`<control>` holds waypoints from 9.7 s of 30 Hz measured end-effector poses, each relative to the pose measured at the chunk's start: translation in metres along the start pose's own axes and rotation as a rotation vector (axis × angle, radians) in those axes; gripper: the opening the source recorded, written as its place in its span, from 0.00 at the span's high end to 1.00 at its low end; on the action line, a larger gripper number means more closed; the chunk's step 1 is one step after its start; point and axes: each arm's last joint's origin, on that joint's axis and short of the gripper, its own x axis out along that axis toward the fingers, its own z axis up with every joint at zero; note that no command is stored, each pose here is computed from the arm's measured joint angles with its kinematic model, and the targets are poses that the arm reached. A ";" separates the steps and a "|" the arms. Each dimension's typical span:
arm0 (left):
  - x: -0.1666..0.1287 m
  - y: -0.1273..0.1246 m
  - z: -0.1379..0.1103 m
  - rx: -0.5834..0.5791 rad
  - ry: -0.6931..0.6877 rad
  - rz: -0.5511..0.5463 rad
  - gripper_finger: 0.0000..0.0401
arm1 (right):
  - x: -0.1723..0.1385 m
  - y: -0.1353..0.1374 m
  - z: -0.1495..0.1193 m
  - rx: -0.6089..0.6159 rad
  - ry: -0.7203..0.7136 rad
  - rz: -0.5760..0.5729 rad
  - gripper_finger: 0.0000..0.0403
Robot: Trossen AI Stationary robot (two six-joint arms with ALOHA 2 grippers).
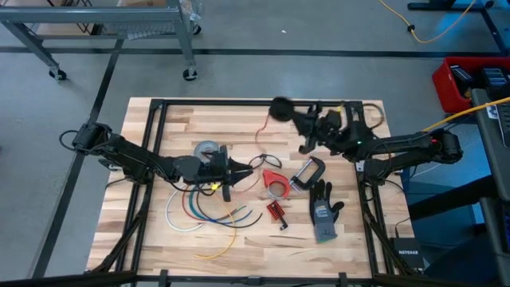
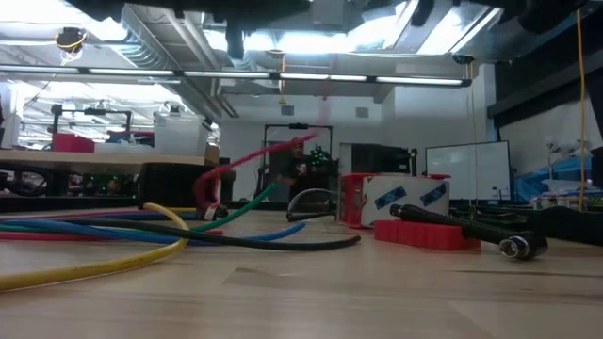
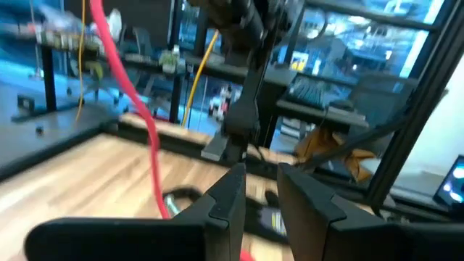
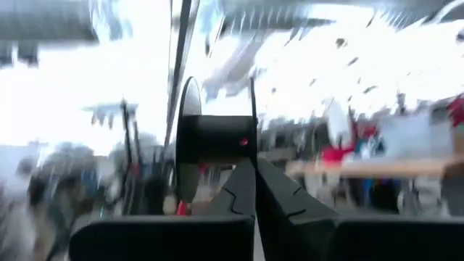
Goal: Coil cords
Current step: Coil the red wire onto the spool
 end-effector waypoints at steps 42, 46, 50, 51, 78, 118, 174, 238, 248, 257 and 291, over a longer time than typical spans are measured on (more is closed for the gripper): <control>-0.001 0.000 0.001 0.209 -0.004 -0.001 0.82 | -0.036 0.008 0.036 0.241 0.298 0.374 1.00; -0.001 0.000 0.000 0.218 0.013 0.002 0.82 | -0.030 -0.001 0.010 0.125 0.399 0.118 1.00; 0.000 0.004 -0.003 0.188 0.045 0.015 0.82 | -0.022 -0.002 -0.014 0.085 0.451 0.062 1.00; 0.001 0.005 -0.004 0.169 0.055 0.022 0.82 | -0.019 -0.002 -0.018 0.088 0.453 0.075 1.00; 0.020 0.027 -0.030 -0.064 0.117 0.119 0.82 | 0.014 0.007 -0.057 0.105 0.332 0.250 1.00; 0.021 0.028 -0.019 -0.007 0.021 0.091 0.54 | 0.015 0.006 -0.057 0.100 0.321 0.212 1.00; 0.022 0.031 -0.017 -0.273 0.224 0.260 0.99 | 0.008 0.001 -0.042 -0.008 0.378 0.067 1.00; 0.071 0.047 0.023 -0.391 0.443 0.129 1.00 | 0.008 -0.010 -0.099 -0.348 0.805 -0.123 1.00; 0.051 0.055 0.042 -0.346 0.492 0.178 1.00 | 0.006 -0.005 -0.100 -0.218 0.847 0.028 1.00; 0.021 0.058 0.055 -0.300 0.585 0.288 1.00 | 0.006 -0.002 -0.080 -0.192 0.789 0.057 1.00; 0.027 0.031 0.024 -0.091 0.701 0.225 0.67 | 0.017 0.006 -0.029 -0.138 0.457 0.142 1.00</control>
